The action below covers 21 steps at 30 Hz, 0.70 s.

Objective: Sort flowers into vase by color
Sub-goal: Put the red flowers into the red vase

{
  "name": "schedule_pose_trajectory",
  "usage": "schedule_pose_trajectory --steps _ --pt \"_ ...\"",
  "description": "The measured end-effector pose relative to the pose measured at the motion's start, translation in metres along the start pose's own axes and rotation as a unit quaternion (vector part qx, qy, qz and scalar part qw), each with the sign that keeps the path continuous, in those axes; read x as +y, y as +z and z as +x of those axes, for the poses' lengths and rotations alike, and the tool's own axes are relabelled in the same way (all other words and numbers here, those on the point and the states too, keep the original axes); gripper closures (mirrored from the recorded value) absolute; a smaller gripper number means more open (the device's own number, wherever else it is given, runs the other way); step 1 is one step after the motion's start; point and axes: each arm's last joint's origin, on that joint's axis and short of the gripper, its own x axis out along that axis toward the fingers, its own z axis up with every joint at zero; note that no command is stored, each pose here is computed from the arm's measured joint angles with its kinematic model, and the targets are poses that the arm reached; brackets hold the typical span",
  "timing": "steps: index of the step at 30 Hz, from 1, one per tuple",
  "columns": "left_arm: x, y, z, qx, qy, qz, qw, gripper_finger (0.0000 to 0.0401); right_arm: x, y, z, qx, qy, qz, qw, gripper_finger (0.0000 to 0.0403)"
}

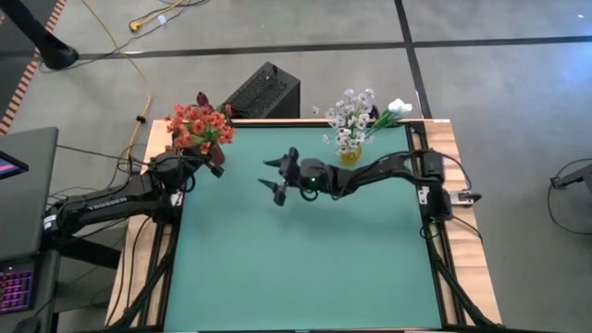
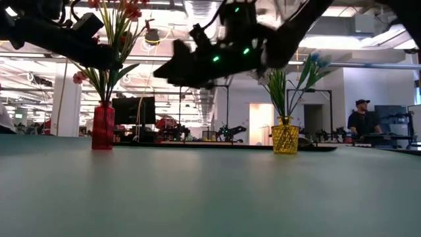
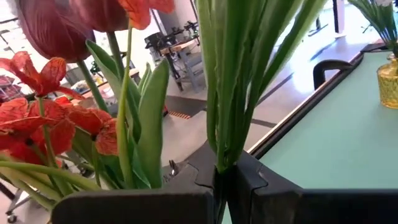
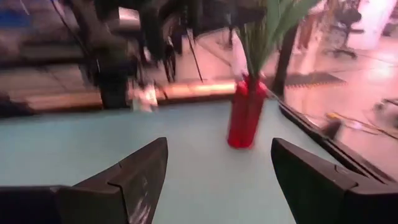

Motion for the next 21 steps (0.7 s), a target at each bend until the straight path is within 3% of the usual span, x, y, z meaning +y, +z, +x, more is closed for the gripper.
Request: schedule_pose_trajectory --steps 8,16,21 --pt "-0.001 -0.006 0.001 0.027 -0.002 -0.009 1.0 0.0401 0.001 -0.029 0.057 -0.019 0.011 0.027 0.999 0.0092" --pt "-0.001 -0.011 0.0 0.049 -0.001 -0.025 0.998 0.0401 0.002 -0.026 0.11 -0.056 0.001 0.031 0.998 0.0092" --pt "0.0 -0.013 0.001 0.058 0.006 -0.024 0.998 0.0401 -0.01 -0.024 0.138 -0.009 -0.014 0.026 1.0 0.0092"
